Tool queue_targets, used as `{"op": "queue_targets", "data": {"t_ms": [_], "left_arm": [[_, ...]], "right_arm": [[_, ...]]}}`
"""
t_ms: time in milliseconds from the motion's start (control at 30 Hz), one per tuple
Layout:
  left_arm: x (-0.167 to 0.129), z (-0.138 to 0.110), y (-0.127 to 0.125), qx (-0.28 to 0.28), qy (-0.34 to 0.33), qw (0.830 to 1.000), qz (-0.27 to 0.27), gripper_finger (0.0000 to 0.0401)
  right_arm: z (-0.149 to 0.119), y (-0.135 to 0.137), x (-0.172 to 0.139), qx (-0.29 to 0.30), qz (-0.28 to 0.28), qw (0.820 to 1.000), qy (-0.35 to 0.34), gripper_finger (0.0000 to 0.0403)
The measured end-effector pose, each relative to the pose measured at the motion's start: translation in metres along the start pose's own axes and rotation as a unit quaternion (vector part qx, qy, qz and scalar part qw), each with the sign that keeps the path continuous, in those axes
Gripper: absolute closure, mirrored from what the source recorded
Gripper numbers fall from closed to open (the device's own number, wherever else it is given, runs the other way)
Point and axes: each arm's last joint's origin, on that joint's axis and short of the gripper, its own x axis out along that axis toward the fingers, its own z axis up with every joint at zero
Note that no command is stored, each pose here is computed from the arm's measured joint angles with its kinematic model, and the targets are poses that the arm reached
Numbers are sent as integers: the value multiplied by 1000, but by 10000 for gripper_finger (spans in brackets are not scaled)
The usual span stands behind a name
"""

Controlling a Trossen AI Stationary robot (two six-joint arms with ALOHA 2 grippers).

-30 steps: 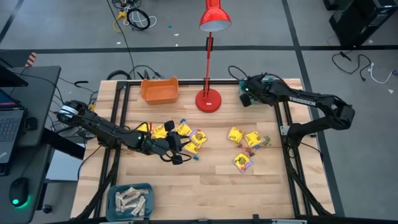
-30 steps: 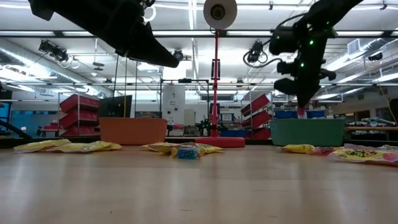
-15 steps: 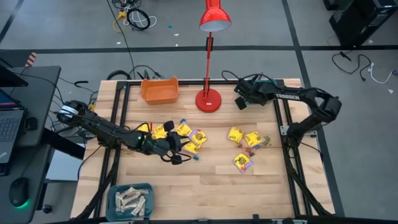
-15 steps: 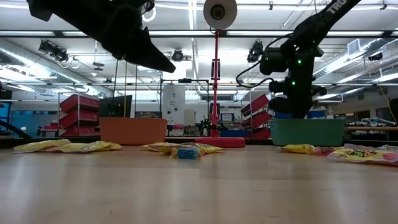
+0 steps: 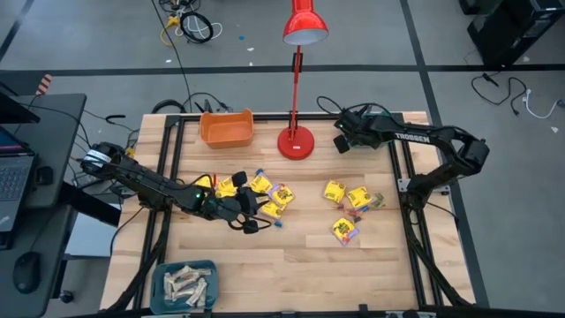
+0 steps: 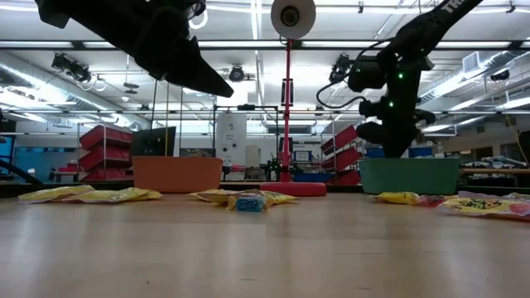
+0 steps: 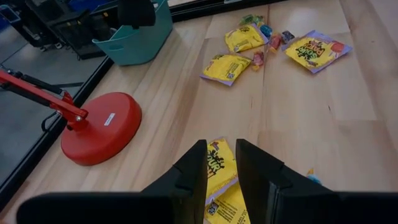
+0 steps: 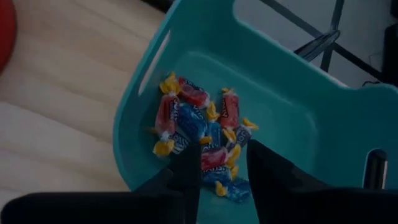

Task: Sort candy
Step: Put the small blue candy into the green bin

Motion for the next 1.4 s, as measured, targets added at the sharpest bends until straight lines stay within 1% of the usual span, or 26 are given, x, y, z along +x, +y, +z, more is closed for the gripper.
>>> {"op": "queue_targets", "data": {"t_ms": [100,233,300,433,533,633,733,800,933,1033,1100,1200,1400], "left_arm": [[0,0,0,0,0,1000,0,313],[0,0,0,0,0,1000,-1,313],[-1,-2,-1,5,8,1000,-15,313],[-3,-11,-5,22,52,997,-54,313],[-4,-19,-5,27,92,993,-71,313],[-5,-26,-4,37,123,989,-66,313],[-5,-28,-2,46,134,988,-60,313],[-5,-28,-2,58,134,987,-60,313],[-5,-28,-2,74,135,986,-62,313],[-6,-29,-1,75,137,986,-61,313],[-6,-29,-1,75,137,986,-61,313],[-6,-29,-1,77,139,985,-60,313],[-6,-31,-1,77,145,985,-59,313]], "right_arm": [[1,-4,-8,9,6,1000,-13,281],[2,-9,-26,26,22,998,-47,280],[0,-10,-39,29,38,997,-68,281],[-7,-5,-67,17,85,990,-111,280],[-16,7,-87,-21,140,980,-141,281],[-23,25,-105,-73,206,960,-176,281],[-31,50,-121,-126,280,928,-210,281],[-38,68,-129,-161,320,905,-229,281],[-56,106,-139,-220,370,863,-264,282],[-70,132,-141,-244,395,841,-278,281],[-79,148,-140,-252,408,830,-283,281],[-94,167,-135,-267,420,820,-283,282],[-124,199,-122,-293,434,808,-270,279]]}}
